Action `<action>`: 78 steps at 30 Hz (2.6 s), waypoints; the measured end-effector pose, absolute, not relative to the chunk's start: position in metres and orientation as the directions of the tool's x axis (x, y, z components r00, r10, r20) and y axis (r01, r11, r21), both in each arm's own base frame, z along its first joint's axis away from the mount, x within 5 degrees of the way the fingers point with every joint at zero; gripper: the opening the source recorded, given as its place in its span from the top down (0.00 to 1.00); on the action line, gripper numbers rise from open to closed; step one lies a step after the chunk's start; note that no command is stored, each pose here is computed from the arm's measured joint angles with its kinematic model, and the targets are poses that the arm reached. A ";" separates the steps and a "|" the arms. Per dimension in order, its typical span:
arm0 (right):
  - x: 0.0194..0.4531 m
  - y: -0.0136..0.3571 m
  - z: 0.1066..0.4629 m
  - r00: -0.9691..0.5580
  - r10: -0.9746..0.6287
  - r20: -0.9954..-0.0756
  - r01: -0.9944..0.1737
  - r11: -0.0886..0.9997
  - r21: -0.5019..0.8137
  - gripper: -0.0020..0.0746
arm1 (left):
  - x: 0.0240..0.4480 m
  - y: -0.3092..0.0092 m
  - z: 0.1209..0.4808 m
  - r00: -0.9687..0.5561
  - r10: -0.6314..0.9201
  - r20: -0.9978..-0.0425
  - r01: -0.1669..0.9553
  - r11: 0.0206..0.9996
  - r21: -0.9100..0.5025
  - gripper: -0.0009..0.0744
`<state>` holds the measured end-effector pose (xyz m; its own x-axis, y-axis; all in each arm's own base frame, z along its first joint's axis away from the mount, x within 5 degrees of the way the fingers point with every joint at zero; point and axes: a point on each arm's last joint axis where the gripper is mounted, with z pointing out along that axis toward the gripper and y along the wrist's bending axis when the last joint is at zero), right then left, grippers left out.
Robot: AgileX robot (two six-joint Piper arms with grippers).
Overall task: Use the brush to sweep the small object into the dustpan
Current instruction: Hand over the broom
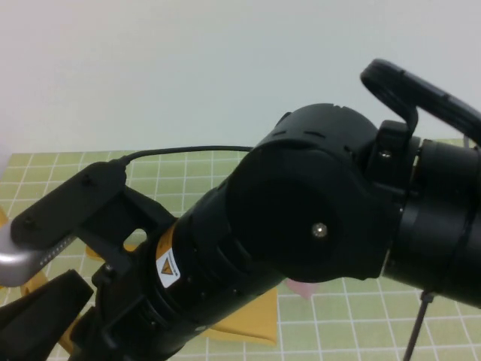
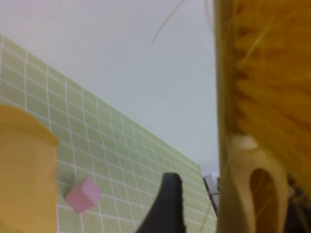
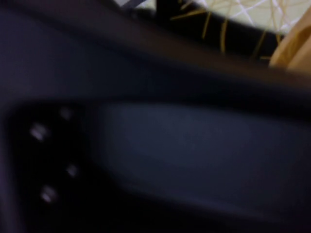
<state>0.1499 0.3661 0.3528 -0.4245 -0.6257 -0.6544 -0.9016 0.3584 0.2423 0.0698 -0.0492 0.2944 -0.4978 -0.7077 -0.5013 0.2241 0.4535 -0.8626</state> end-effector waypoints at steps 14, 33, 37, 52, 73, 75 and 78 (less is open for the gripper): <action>0.150 0.368 0.354 -0.308 -0.653 -0.692 -0.949 0.266 0.172 0.73 | 0.074 -0.051 0.291 -0.531 -0.700 -0.479 0.194 0.450 -0.872 0.78; 0.144 0.378 0.341 -0.400 -0.659 -0.637 -0.914 0.237 0.328 0.34 | 0.072 -0.052 0.292 -0.544 -0.687 -0.482 0.212 0.444 -0.871 0.79; 0.151 0.364 0.349 -0.442 -0.661 -0.606 -0.894 0.268 0.360 0.33 | 0.077 -0.053 0.292 -0.557 -0.670 -0.490 0.208 0.459 -0.864 0.79; 0.193 0.272 0.399 -0.532 -0.611 -0.586 -0.846 0.385 0.367 0.37 | 0.124 -0.071 0.309 -0.751 -0.407 -0.519 0.289 0.505 -0.814 0.79; 0.170 0.194 0.274 -0.834 -0.045 -0.550 -0.542 0.261 0.799 0.40 | 0.158 -0.089 0.302 -0.833 -0.258 -0.490 0.438 0.235 -0.868 0.79; 0.171 0.198 0.268 -0.838 -0.078 -0.539 -0.541 0.233 0.808 0.40 | 0.158 -0.089 0.302 -0.833 -0.258 -0.490 0.438 0.235 -0.868 0.79; 0.173 0.204 0.265 -0.843 -0.117 -0.526 -0.539 0.177 0.824 0.40 | 0.159 -0.089 0.303 -0.831 -0.268 -0.487 0.437 0.226 -0.871 0.79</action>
